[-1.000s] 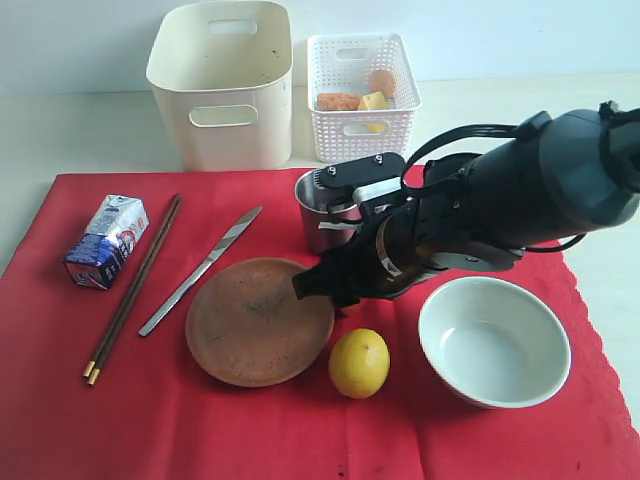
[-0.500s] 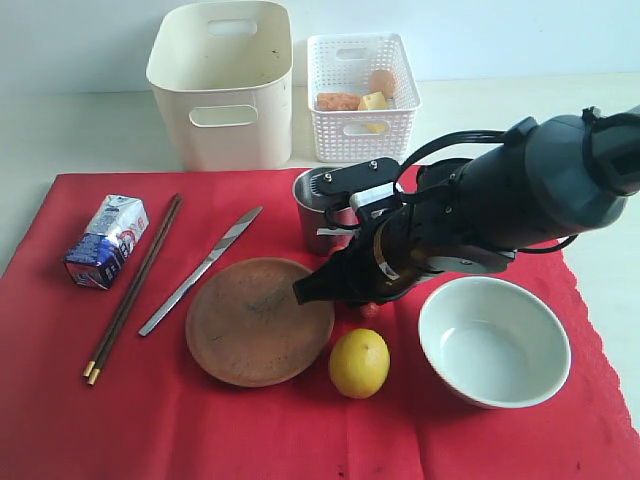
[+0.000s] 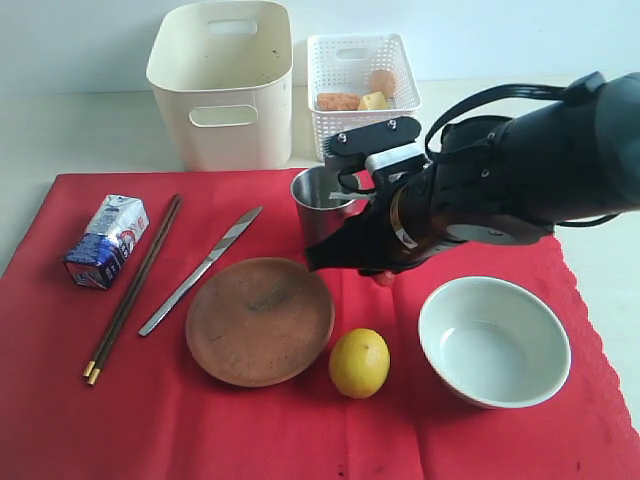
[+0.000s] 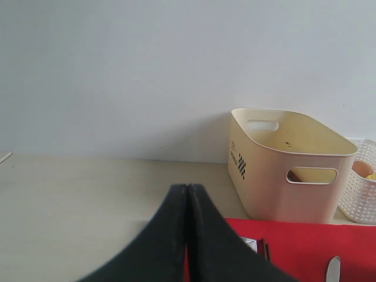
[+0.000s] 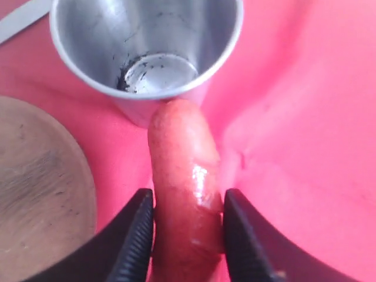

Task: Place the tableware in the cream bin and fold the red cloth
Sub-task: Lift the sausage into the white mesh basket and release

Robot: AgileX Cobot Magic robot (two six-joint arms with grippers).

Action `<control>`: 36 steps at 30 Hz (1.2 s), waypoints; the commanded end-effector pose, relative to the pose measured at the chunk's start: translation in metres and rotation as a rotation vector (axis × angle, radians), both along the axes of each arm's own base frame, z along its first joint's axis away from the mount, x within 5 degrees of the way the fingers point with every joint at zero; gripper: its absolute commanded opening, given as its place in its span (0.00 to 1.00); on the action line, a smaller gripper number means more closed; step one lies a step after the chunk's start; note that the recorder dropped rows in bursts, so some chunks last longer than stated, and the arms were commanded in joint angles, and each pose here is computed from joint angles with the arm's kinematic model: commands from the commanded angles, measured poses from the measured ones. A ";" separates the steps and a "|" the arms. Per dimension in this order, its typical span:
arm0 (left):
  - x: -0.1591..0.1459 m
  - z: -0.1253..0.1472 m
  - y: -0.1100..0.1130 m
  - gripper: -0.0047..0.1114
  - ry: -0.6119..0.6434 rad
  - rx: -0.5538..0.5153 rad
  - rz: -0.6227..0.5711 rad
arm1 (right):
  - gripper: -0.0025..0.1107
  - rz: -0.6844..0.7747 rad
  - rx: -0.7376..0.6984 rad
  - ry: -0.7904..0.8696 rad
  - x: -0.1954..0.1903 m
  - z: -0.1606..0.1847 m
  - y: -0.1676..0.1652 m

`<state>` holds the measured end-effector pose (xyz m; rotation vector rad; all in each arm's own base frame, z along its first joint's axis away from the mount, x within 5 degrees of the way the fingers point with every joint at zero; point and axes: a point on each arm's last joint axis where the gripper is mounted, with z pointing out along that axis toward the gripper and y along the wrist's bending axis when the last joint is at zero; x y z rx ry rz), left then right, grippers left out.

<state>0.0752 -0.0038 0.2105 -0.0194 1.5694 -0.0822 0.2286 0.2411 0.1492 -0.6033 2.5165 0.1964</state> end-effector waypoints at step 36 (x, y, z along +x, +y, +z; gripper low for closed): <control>0.000 0.001 0.000 0.05 -0.006 -0.003 0.003 | 0.02 -0.107 0.128 -0.440 0.112 0.069 -0.036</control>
